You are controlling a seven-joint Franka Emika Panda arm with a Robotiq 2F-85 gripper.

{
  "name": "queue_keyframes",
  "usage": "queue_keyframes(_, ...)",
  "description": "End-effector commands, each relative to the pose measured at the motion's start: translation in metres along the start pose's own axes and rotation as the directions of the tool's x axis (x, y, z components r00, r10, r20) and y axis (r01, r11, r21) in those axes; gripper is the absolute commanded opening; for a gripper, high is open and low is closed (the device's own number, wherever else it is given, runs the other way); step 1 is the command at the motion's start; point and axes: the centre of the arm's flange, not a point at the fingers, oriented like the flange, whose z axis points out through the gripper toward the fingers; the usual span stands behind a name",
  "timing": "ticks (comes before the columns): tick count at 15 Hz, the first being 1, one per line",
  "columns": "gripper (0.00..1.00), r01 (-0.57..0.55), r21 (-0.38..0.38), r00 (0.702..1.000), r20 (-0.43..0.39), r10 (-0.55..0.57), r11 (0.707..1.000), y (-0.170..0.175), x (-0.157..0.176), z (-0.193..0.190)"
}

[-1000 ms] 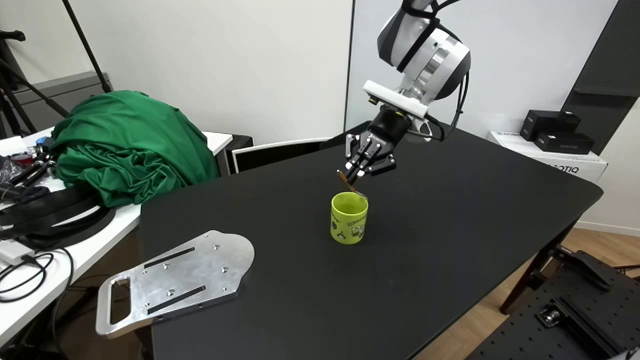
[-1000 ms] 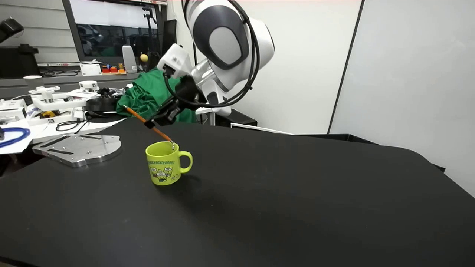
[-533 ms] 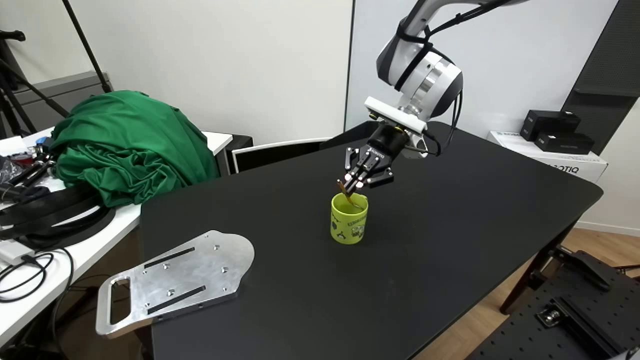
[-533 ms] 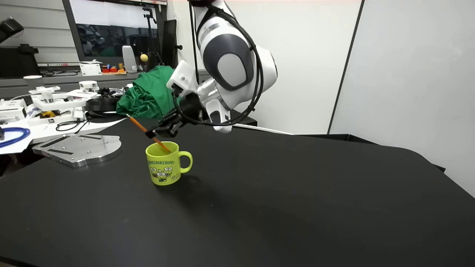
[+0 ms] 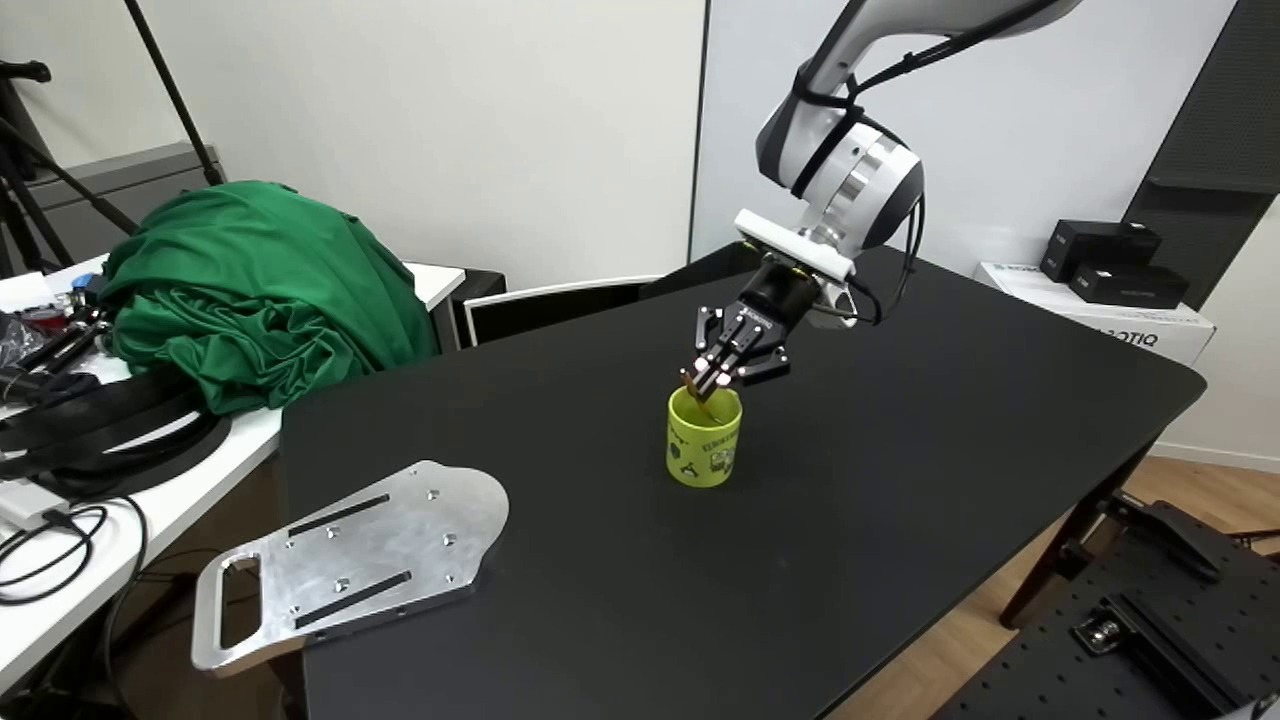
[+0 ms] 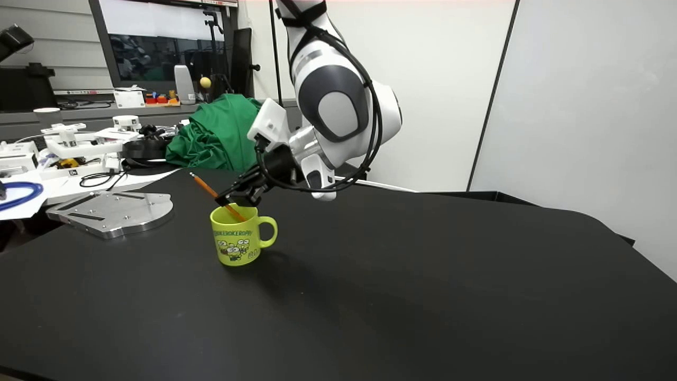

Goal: Put then remove the orange thing from the cup and put it on the table

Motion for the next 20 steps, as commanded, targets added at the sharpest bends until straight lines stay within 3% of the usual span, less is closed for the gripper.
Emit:
queue_keyframes(1,0.34,-0.005,0.035,1.000,0.019,0.004,0.999,-0.004,0.010,-0.010)
queue_keyframes(3,0.41,-0.003,0.028,1.000,0.015,0.003,1.000,-0.003,0.011,-0.011)
queue_keyframes(10,0.89,0.022,0.019,1.000,-0.002,-0.022,1.000,-0.004,0.004,-0.011)
queue_keyframes(12,0.99,0.027,0.019,1.000,0.001,-0.027,0.999,-0.004,0.003,-0.007)
queue_keyframes(20,1.00,0.041,-0.011,0.999,0.012,-0.041,0.999,-0.011,0.001,0.017)
